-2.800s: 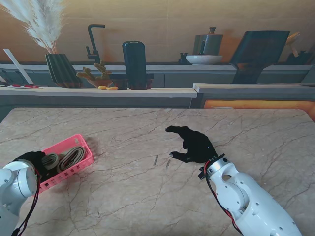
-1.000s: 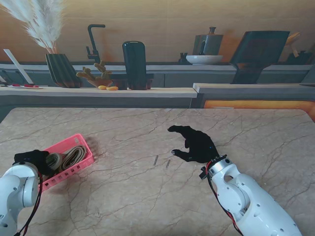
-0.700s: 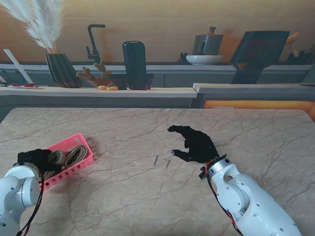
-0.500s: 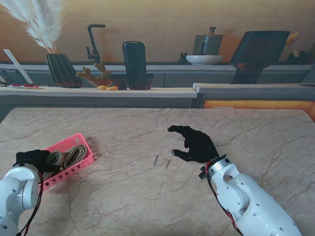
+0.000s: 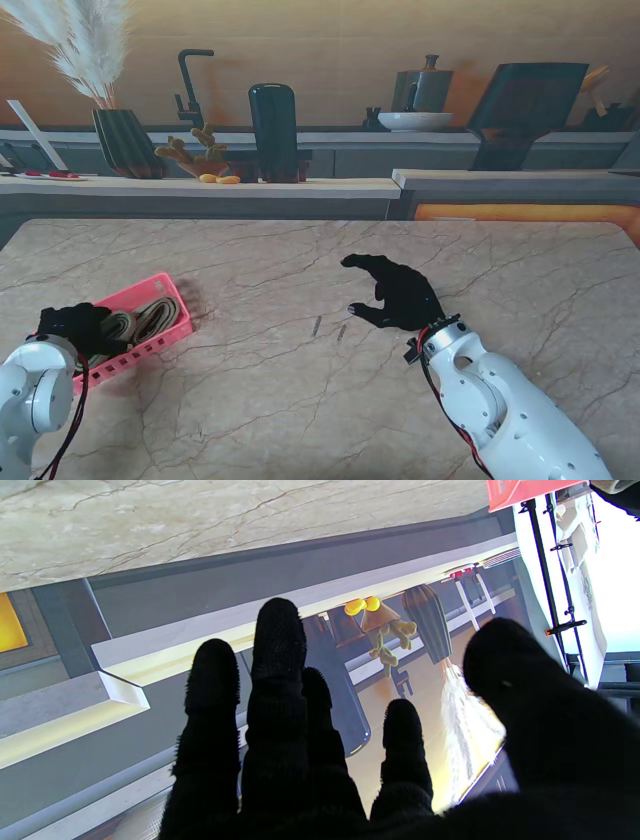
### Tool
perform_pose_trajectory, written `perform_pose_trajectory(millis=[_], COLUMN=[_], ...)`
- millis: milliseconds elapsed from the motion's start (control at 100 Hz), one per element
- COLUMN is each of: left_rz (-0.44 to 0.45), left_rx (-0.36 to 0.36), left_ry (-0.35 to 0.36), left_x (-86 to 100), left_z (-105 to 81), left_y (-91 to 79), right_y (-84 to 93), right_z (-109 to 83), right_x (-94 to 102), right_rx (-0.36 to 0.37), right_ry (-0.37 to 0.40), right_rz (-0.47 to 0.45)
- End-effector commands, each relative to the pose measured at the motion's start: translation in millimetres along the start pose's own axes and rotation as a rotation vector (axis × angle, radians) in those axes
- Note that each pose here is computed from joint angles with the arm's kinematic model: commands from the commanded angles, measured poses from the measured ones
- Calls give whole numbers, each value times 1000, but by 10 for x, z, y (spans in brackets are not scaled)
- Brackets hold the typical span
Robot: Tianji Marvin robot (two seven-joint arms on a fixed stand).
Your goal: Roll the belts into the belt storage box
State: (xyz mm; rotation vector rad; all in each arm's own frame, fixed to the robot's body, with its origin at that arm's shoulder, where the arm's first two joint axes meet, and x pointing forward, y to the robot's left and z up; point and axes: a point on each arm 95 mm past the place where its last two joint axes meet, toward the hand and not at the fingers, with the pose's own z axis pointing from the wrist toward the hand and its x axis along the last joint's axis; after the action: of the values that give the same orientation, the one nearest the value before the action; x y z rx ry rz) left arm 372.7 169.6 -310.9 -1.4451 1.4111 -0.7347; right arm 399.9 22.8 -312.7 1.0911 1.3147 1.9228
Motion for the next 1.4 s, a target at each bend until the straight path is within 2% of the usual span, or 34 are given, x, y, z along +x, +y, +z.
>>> perform_pose_trajectory(millis=[0, 180, 380, 560, 830, 970, 1070, 1180, 1390], left_rz=[14, 54, 91, 97, 78, 15, -41, -134, -315], left_rx=[-16, -3, 63, 118, 127, 204, 261, 300, 417], left_ry=[18, 22, 0, 15, 7, 20, 59, 119, 268], left_x=[49, 94, 120, 95, 66, 93, 114, 161, 329], left_z=[-53, -69, -20, -31, -78, -62, -51, -76, -118], left_y=[26, 24, 26, 33, 42, 48, 44, 17, -85], right_y=[-18, -22, -25, -22, -30, -26, -25, -24, -25], right_z=[3, 3, 5, 5, 7, 5, 5, 5, 1], right_x=[31, 32, 32, 33, 34, 34, 33, 35, 31], right_rx=[-2, -3, -3, -5, -6, -7, -7, -7, -9], right_ry=[6, 6, 5, 5, 5, 3, 3, 5, 7], right_rz=[9, 10, 12, 12, 14, 14, 14, 14, 13])
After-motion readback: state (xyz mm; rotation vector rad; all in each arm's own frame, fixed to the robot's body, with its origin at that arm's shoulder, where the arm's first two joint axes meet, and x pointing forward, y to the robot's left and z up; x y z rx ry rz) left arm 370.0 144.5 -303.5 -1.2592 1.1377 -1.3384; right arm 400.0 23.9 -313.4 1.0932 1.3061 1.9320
